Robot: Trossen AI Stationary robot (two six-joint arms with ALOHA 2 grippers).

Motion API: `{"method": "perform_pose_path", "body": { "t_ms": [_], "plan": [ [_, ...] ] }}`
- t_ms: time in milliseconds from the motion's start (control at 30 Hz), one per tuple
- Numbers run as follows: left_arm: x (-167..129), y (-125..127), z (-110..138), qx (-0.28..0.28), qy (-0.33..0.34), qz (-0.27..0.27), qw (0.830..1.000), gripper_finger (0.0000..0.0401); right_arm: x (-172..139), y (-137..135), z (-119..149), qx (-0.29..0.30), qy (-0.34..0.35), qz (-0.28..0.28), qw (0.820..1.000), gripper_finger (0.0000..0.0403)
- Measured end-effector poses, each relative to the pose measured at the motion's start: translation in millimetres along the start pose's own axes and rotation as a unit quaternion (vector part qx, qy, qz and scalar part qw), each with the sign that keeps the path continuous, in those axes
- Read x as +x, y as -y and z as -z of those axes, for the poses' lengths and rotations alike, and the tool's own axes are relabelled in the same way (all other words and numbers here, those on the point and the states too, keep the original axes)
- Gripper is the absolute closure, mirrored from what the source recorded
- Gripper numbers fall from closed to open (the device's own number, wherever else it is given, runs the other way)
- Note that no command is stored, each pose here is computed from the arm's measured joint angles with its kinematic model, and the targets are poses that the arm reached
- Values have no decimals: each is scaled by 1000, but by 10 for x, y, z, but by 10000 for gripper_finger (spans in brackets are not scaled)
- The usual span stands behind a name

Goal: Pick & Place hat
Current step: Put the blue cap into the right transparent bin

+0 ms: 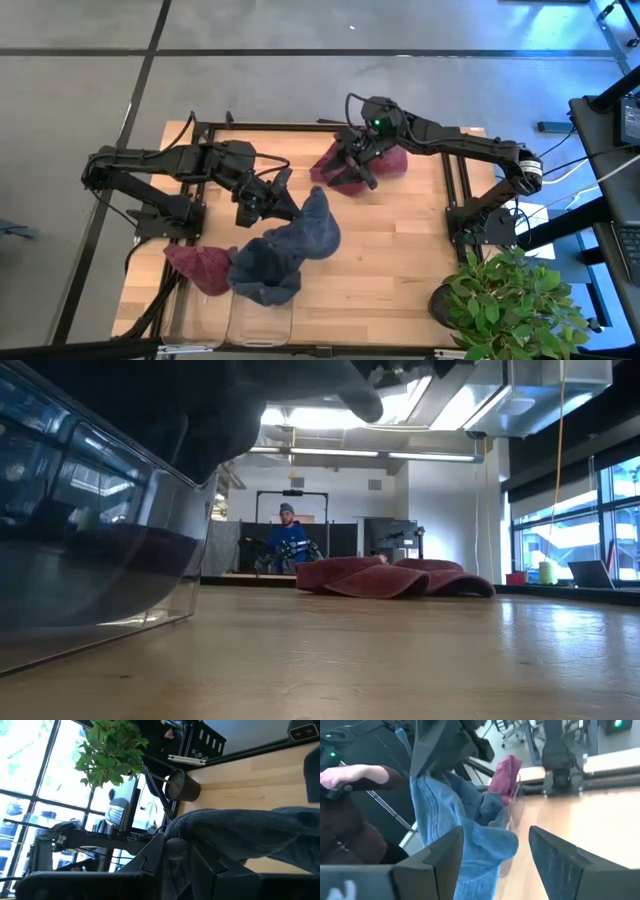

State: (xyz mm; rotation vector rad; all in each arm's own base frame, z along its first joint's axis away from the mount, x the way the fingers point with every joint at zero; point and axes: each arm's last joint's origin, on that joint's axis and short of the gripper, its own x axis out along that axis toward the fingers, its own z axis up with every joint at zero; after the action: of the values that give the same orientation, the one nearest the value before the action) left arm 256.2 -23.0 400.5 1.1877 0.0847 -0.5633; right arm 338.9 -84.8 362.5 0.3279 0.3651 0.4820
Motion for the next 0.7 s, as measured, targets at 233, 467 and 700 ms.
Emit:
{"method": "perform_pose_path", "body": {
  "t_ms": [233,467,700],
  "plan": [
    [15,-40,-5,24,6,-19,1000,348,54,-75,-52,-42,19,-26,999,177],
    [-2,-78,31,33,-1,-35,999,348,180,-197,-28,-48,10,-58,997,177],
    [73,-105,102,41,-8,-43,998,348,273,-293,1,-54,3,-51,997,183]
  ]
}}
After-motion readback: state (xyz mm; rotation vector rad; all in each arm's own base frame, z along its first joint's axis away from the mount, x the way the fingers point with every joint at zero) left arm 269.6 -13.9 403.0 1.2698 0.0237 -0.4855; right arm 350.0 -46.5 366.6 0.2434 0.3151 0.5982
